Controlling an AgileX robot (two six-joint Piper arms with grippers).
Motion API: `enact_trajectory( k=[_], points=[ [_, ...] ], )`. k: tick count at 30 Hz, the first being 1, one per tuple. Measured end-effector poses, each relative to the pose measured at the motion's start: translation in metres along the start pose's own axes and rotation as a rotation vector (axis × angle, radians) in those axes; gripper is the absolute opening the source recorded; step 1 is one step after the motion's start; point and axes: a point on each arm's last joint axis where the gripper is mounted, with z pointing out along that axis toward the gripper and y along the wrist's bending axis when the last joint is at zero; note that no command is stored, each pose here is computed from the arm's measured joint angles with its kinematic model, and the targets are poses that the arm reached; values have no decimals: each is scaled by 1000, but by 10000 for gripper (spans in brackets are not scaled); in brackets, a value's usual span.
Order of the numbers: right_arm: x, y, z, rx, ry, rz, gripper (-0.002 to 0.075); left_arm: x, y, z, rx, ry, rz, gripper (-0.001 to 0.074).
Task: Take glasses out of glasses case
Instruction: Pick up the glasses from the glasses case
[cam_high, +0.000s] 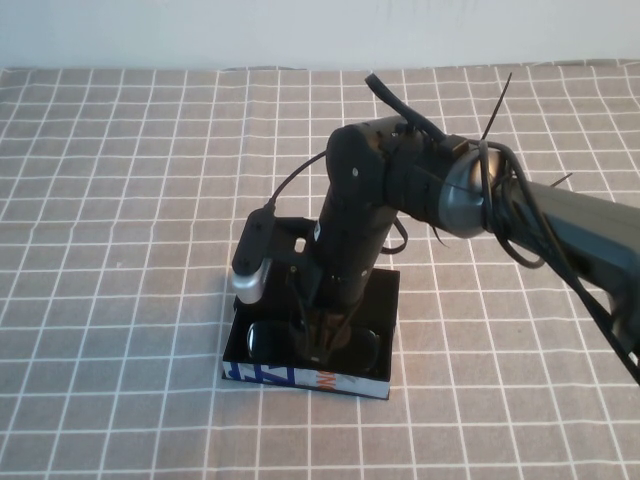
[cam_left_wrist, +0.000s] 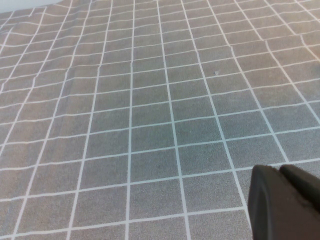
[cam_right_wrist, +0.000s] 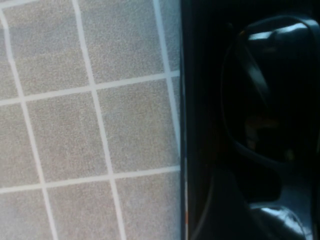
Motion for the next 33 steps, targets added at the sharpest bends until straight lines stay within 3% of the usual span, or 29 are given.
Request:
enact_trajectory(
  k=[17, 29, 33],
  points=[
    [2, -1, 6, -4, 17, -3, 314, 0, 0, 0, 0, 0, 0, -4],
    [3, -2, 6, 5, 28, -9, 52, 0, 0, 0, 0, 0, 0, -4],
    [2, -3, 1, 14, 32, -12, 11, 0, 0, 0, 0, 0, 0, -4]
  ],
)
